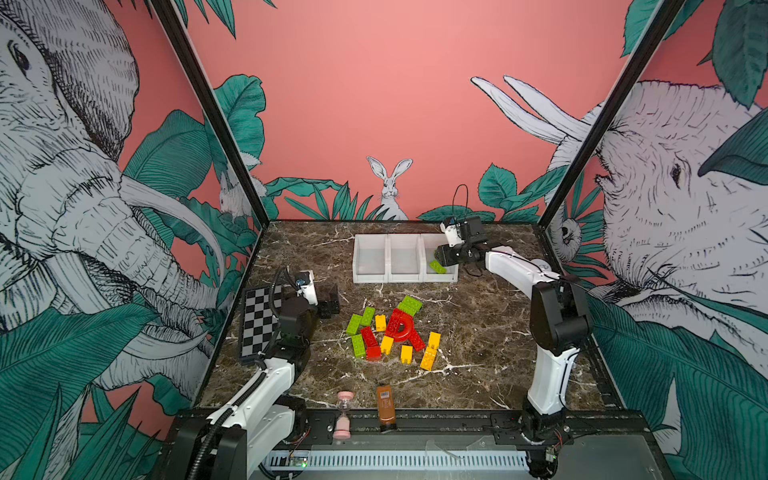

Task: Sort the legos into containers by color
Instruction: 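Place the second green brick in the same tray compartment and release, then move the right gripper back to the pile and grasp a yellow brick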

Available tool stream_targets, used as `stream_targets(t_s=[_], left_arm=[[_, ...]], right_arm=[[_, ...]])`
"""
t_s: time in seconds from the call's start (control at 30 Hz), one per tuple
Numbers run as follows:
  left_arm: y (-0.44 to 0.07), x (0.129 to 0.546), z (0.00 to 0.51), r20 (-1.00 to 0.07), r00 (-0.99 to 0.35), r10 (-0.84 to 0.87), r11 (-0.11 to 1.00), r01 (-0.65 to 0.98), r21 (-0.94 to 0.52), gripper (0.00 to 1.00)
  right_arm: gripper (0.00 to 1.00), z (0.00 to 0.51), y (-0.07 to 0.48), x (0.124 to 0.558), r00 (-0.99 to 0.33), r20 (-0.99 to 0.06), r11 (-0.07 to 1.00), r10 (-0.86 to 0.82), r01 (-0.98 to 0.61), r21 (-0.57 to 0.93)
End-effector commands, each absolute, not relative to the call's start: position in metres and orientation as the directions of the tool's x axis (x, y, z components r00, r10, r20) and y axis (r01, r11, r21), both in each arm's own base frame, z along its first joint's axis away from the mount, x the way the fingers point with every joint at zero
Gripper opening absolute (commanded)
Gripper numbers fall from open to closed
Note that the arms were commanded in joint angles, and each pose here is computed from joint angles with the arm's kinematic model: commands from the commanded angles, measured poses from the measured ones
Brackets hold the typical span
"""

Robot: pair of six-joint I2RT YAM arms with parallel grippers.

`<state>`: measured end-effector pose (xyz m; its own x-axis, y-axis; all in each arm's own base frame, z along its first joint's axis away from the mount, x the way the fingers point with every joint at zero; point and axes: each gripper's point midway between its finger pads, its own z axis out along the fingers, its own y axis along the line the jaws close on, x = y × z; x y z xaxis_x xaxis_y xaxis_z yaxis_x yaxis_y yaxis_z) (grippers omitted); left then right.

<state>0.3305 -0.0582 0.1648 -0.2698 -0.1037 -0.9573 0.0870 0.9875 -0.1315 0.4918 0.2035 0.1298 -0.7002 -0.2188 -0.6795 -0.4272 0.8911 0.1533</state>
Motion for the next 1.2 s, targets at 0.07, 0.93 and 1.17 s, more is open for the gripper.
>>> stream_targets(t_s=[0.07,0.93,1.17], left_arm=[[-0.060,0.330,0.171,-0.961,-0.255,-0.102,0.987,0.093,-0.130,0.98],[-0.062,0.332,0.164,-0.956,-0.277,-0.098,0.987,0.098,-0.129,0.98],[-0.060,0.332,0.164,-0.957,-0.274,-0.096,0.988,0.089,-0.124,0.98]], right_arm=[[0.60,0.154,0.203,0.476,-0.693,-0.696,0.886,-0.187,-0.425,0.185],[0.70,0.081,0.235,0.244,-0.890,-0.402,0.930,-0.214,-0.312,0.194],[0.71,0.064,0.239,0.243,-0.897,-0.370,0.932,-0.241,-0.320,0.171]])
